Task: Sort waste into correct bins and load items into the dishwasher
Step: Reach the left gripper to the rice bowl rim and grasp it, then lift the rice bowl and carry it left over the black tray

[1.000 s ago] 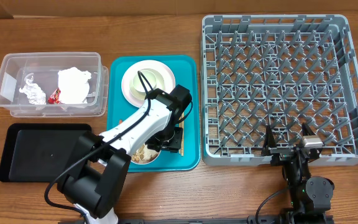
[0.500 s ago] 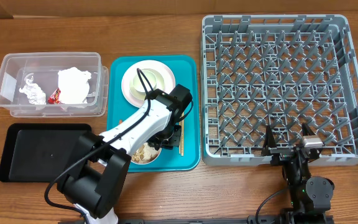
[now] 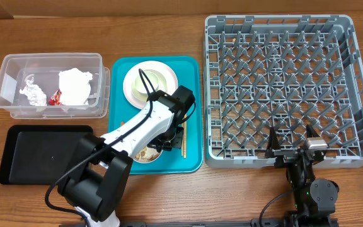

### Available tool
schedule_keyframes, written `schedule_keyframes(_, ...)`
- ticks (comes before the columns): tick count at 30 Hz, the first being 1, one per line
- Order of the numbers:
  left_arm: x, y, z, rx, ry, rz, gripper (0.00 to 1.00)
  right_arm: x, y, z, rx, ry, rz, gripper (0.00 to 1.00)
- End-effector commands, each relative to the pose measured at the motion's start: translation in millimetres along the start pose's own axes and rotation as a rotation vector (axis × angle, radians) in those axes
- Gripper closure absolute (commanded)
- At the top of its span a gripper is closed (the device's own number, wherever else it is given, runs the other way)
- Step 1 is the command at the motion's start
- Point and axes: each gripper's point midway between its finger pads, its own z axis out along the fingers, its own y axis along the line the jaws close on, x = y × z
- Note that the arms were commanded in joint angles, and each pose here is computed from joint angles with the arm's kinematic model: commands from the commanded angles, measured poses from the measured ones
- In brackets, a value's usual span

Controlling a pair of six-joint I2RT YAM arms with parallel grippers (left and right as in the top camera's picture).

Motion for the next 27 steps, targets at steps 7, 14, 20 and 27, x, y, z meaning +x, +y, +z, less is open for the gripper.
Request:
schedule_keyframes(7,-31,6,-69,0.032,-0.113,0.032,0.96,1,0,0,-0.002,-0.008,-0.001,0.00)
schedule_keyframes(14,-43,52,-127,0.057,-0.206,-0.071,0.96,1,0,0,-0.002,-0.008,-0.001,0.00)
schedule_keyframes(20,-35,106,-164,0.106,-0.304,-0.196,0.96,1,0,0,-0.002,-0.008,-0.001,0.00)
schedule_keyframes(27,-5,181,-196,0.109,-0.408,-0.432,0.96,1,0,0,-0.002,-0.008,-0.001,0.00)
